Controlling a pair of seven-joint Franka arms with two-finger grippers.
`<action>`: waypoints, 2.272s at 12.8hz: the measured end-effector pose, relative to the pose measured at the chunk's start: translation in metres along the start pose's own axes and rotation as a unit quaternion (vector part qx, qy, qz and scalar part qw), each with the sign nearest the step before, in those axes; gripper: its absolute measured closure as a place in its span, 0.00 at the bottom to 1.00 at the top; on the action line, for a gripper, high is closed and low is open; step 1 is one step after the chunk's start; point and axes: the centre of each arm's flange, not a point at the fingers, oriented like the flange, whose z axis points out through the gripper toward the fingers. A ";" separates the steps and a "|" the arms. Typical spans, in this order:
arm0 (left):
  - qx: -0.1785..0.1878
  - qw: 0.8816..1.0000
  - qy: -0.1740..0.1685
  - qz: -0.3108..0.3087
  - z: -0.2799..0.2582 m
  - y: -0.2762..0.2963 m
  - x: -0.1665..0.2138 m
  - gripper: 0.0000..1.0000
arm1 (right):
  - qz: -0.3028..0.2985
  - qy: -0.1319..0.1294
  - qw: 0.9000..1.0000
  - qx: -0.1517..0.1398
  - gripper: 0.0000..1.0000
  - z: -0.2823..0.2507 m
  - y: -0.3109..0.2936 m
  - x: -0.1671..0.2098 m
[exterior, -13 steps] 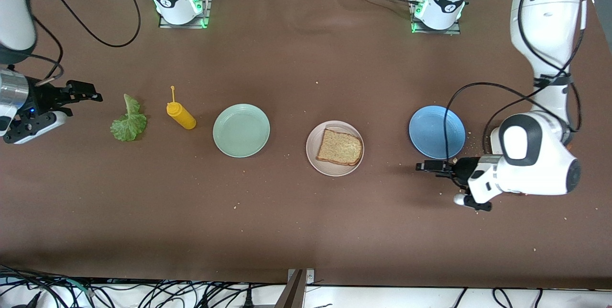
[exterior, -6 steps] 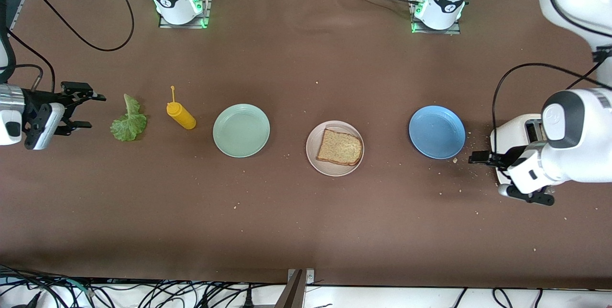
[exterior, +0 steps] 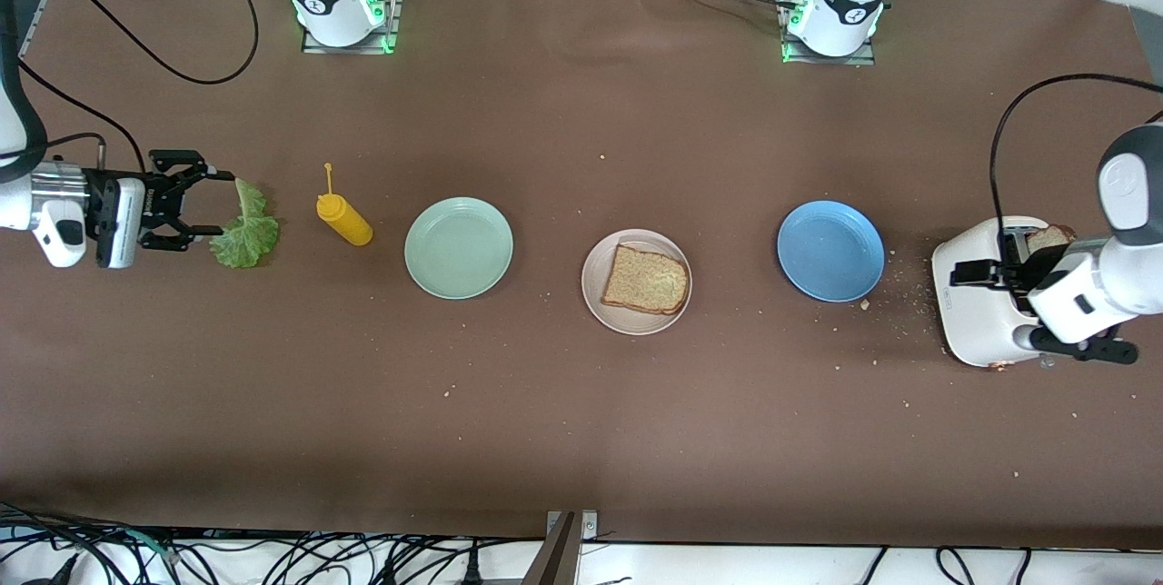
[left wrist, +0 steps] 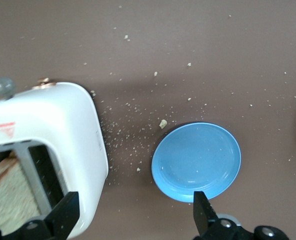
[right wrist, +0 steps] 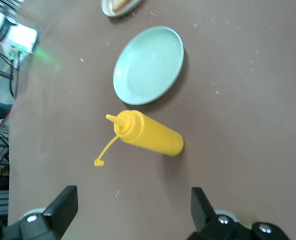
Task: Make sandwich in beige plate with both arms
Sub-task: 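Grasp the yellow mustard bottle with the right gripper and lift it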
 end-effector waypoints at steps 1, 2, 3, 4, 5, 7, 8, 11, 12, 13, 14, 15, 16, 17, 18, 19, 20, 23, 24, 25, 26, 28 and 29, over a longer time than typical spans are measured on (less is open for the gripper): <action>-0.003 1.000 -0.003 -0.008 -0.009 -0.001 -0.008 0.00 | -0.016 0.020 1.000 0.004 0.00 0.013 0.002 -0.011; -0.006 1.000 -0.005 -0.014 -0.016 -0.001 -0.016 0.00 | -0.030 0.035 0.999 0.006 0.00 0.026 0.004 -0.022; -0.009 1.000 -0.003 -0.019 -0.023 -0.004 -0.025 0.00 | -0.039 0.046 0.998 0.008 0.00 0.037 0.005 -0.032; -0.012 1.000 0.001 -0.024 -0.031 -0.009 -0.034 0.00 | -0.046 0.057 0.997 0.011 0.00 0.048 0.006 -0.040; -0.014 0.999 0.008 -0.029 -0.040 -0.013 -0.043 0.00 | -0.055 0.070 0.996 0.014 0.00 0.058 0.008 -0.046; -0.017 0.998 0.024 -0.046 -0.061 -0.019 -0.061 0.00 | -0.074 0.103 0.992 0.023 0.00 0.082 0.015 -0.057; -0.020 0.998 0.029 -0.054 -0.071 -0.018 -0.070 0.00 | -0.082 0.121 0.989 0.028 0.00 0.095 0.021 -0.063; -0.027 0.998 0.036 -0.054 -0.093 -0.004 -0.095 0.00 | -0.095 0.161 0.982 0.036 0.00 0.133 0.040 -0.082; -0.028 0.998 0.039 -0.050 -0.100 0.004 -0.100 0.00 | -0.099 0.167 0.980 0.036 0.00 0.143 0.044 -0.087; -0.028 0.998 0.043 -0.049 -0.107 0.014 -0.104 0.00 | -0.105 0.174 0.978 0.037 0.00 0.149 0.047 -0.090; -0.020 0.998 0.045 -0.051 -0.112 0.026 -0.106 0.00 | -0.112 0.182 0.976 0.036 0.00 0.155 0.049 -0.090; -0.007 0.997 0.046 -0.055 -0.116 0.041 -0.107 0.00 | -0.124 0.190 0.973 0.034 0.00 0.159 0.050 -0.090; 0.000 0.997 0.047 -0.060 -0.117 0.056 -0.107 0.00 | -0.137 0.200 0.970 0.032 0.00 0.165 0.051 -0.088; 0.003 0.997 0.048 -0.064 -0.118 0.069 -0.106 0.00 | -0.148 0.207 0.967 0.032 0.00 0.172 0.052 -0.086; 0.003 0.997 0.049 -0.065 -0.120 0.076 -0.107 0.00 | -0.156 0.212 0.964 0.033 0.00 0.179 0.053 -0.083; 0.004 0.997 0.050 -0.063 -0.121 0.078 -0.107 0.00 | -0.163 0.215 0.962 0.034 0.00 0.185 0.053 -0.080; 0.004 0.997 0.052 -0.062 -0.122 0.079 -0.108 0.00 | -0.171 0.215 0.961 0.033 0.00 0.188 0.054 -0.076; 0.004 0.997 0.059 -0.057 -0.128 0.084 -0.112 0.00 | -0.190 0.220 0.956 0.032 0.00 0.197 0.060 -0.061; 0.004 0.997 0.061 -0.057 -0.130 0.085 -0.113 0.00 | -0.196 0.225 0.954 0.031 0.04 0.202 0.061 -0.056; 0.004 0.997 0.060 -0.057 -0.130 0.085 -0.113 0.00 | -0.202 0.227 0.952 0.031 0.04 0.208 0.061 -0.054; 0.004 0.997 0.057 -0.057 -0.127 0.084 -0.112 0.00 | -0.208 0.226 0.951 0.029 0.14 0.212 0.062 -0.053; 0.004 0.997 0.052 -0.057 -0.121 0.084 -0.111 0.00 | -0.226 0.221 0.948 0.024 0.41 0.213 0.065 -0.043; 0.004 0.997 0.050 -0.057 -0.120 0.084 -0.110 0.00 | -0.235 0.215 0.948 0.018 0.55 0.211 0.067 -0.034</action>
